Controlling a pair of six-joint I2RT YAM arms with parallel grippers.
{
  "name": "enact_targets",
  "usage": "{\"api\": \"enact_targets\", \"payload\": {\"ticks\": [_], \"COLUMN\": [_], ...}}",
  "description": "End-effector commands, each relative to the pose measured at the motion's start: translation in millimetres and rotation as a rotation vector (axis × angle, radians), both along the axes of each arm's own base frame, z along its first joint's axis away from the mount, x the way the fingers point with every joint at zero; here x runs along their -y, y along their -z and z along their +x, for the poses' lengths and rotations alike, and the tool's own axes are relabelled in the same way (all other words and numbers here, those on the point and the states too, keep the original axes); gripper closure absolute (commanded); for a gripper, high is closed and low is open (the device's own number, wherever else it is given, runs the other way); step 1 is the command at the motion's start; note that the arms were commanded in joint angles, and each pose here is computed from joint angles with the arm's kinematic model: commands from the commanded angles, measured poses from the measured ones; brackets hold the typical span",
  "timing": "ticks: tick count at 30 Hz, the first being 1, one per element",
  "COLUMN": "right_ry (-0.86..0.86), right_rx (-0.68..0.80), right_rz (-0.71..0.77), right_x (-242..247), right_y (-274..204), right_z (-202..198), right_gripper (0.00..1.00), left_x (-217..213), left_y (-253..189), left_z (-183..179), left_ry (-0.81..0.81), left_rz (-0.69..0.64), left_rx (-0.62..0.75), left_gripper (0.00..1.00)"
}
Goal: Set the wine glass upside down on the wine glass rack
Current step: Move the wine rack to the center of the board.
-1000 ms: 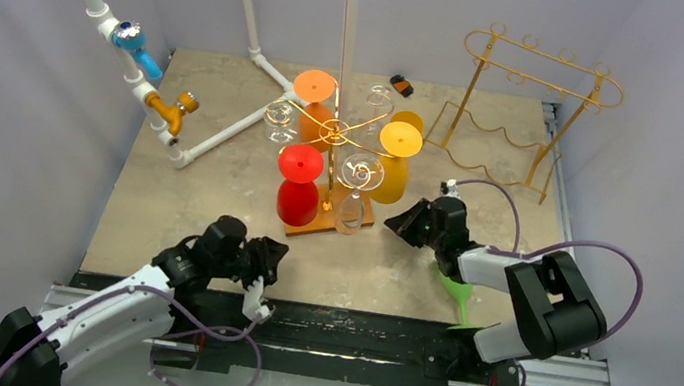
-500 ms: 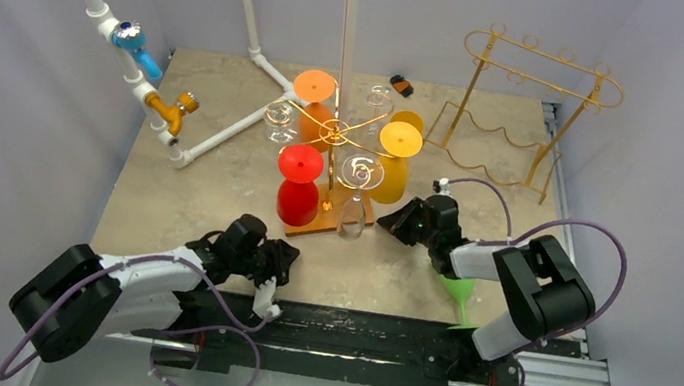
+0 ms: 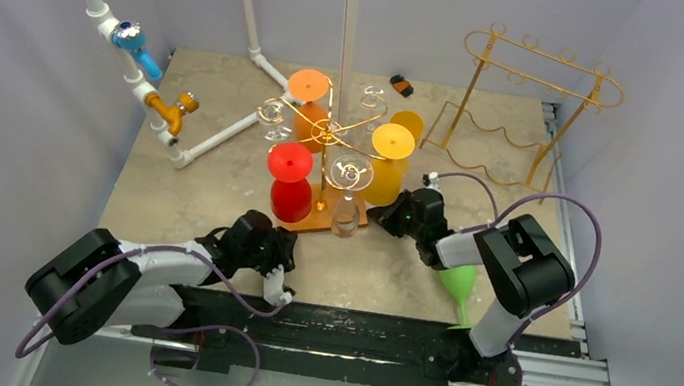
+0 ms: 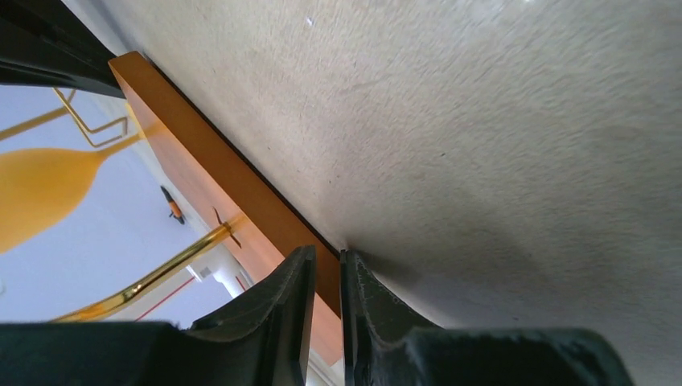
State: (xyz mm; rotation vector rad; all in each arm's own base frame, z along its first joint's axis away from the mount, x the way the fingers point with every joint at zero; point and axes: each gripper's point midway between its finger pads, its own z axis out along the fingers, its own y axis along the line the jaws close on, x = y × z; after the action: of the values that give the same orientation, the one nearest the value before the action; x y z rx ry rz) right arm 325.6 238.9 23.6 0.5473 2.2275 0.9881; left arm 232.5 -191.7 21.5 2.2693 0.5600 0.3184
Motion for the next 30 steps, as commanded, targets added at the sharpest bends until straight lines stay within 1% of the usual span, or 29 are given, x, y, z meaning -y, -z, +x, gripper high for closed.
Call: {"api": "enact_targets", "payload": {"ticks": [1,5,10,14,22,25,30], "right_ry": [-0.066,-0.060,-0.075,-0.062,0.004,-0.027,-0.066], "right_rx": [0.087,0.108,0.112,0.104,0.144,0.133,0.093], "right_rz": [0.124,0.157,0.180,0.174,0.129,0.115,0.088], "right_x": [-47,-62,-78,-75,-39,-41,-57], "right_y": [-40,-49,-51,-48,-58,-54,-37], "right_z": [12,20,24,20,-11,-27,-40], "right_gripper": [1.00,1.00,1.00,1.00,1.00,1.00,1.00], "left_x": [-5,-10,-14,-19,-26,-26,-27], "left_y": [-8,-4,-2,0,3,5,5], "left_z": [18,19,21,23,27,27,28], "left_ry": [-0.092,-0.126,-0.157,-0.179,-0.208,-0.210,-0.206], "left_rz": [0.017,0.033,0.038,0.059,0.094,0.105,0.112], "left_rx": [0.027,0.011,0.006,0.008,0.010,0.008,0.014], "left_gripper": [0.77,0.76,0.76,0.76,0.76,0.76,0.76]}}
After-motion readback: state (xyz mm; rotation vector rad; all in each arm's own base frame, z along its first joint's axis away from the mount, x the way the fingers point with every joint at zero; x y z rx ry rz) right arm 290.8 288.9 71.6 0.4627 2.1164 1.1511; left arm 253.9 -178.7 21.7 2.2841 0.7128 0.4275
